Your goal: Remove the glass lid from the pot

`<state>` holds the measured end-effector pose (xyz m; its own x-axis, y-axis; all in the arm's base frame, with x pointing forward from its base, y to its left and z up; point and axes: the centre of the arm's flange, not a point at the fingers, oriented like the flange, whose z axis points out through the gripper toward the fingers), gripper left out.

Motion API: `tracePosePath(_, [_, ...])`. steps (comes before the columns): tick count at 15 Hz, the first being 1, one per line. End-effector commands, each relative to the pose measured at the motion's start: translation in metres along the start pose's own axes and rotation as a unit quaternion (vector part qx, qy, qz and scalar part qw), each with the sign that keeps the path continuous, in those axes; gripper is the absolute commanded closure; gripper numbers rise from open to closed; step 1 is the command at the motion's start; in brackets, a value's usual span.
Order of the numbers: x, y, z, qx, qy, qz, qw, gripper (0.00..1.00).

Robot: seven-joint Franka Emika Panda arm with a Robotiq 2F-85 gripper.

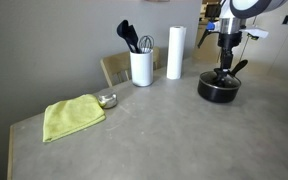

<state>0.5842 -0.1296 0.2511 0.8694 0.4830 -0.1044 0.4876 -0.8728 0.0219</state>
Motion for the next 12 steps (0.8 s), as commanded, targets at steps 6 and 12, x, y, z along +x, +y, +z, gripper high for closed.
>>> tracePosePath(6, [0.007,-0.008,-0.001,0.005,0.001,-0.012,0.9999,0.72])
tracePosePath(12, [0.008,-0.017,-0.022,-0.012,-0.025,0.005,0.9996,0.85])
